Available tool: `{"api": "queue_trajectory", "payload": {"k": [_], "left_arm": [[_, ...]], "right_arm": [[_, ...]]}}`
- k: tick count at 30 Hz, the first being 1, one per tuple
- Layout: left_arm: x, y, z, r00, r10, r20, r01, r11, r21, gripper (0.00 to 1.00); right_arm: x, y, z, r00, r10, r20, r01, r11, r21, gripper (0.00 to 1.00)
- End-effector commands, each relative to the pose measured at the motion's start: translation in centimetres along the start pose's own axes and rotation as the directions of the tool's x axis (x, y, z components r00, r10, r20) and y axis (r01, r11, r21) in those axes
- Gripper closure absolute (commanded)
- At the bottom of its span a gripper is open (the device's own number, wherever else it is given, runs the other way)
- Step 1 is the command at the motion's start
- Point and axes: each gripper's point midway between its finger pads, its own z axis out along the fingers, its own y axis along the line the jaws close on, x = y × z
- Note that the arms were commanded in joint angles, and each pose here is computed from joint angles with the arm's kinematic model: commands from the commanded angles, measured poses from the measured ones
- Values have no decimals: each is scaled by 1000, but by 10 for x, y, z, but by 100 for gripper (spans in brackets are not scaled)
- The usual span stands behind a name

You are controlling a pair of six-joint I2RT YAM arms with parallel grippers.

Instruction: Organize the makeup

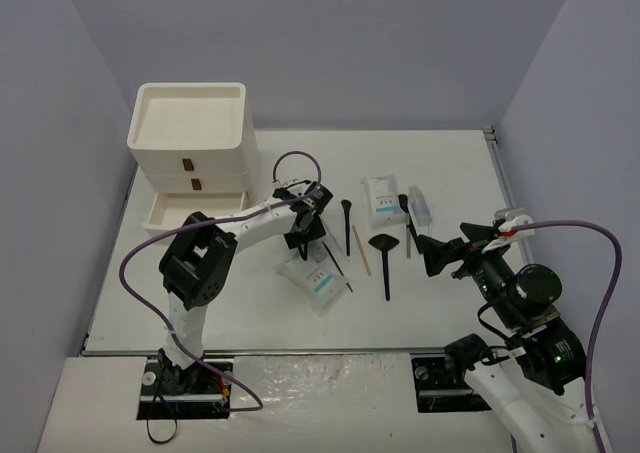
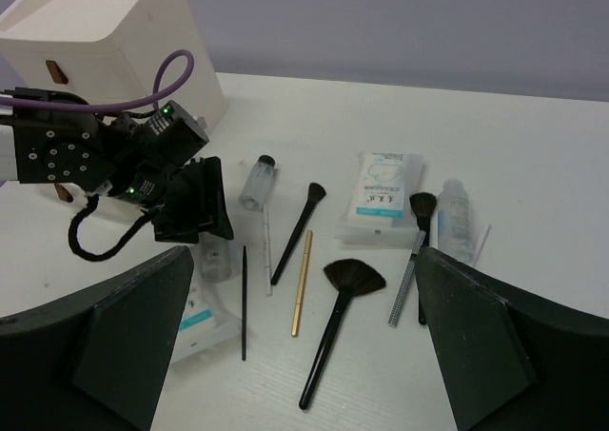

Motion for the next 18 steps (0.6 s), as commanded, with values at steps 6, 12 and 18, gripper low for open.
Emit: {"api": "queue_trajectory", "payload": {"k": [6,12,18], "left_arm": [[-40,-22,-35,995,-60,77,54,995,85,91],[-71,-29,-87,976,-141,168,108,976,191,100],[-103,-10,-122,932,-285,224,219,935,280,100]], "right_arm": [[-17,1,1,998,-4,70,4,1000,3,0],[-17,2,2,998,-5,66,5,1000,-4,0],[-17,2,1,998,-3,67,3,1000,-5,0]]}}
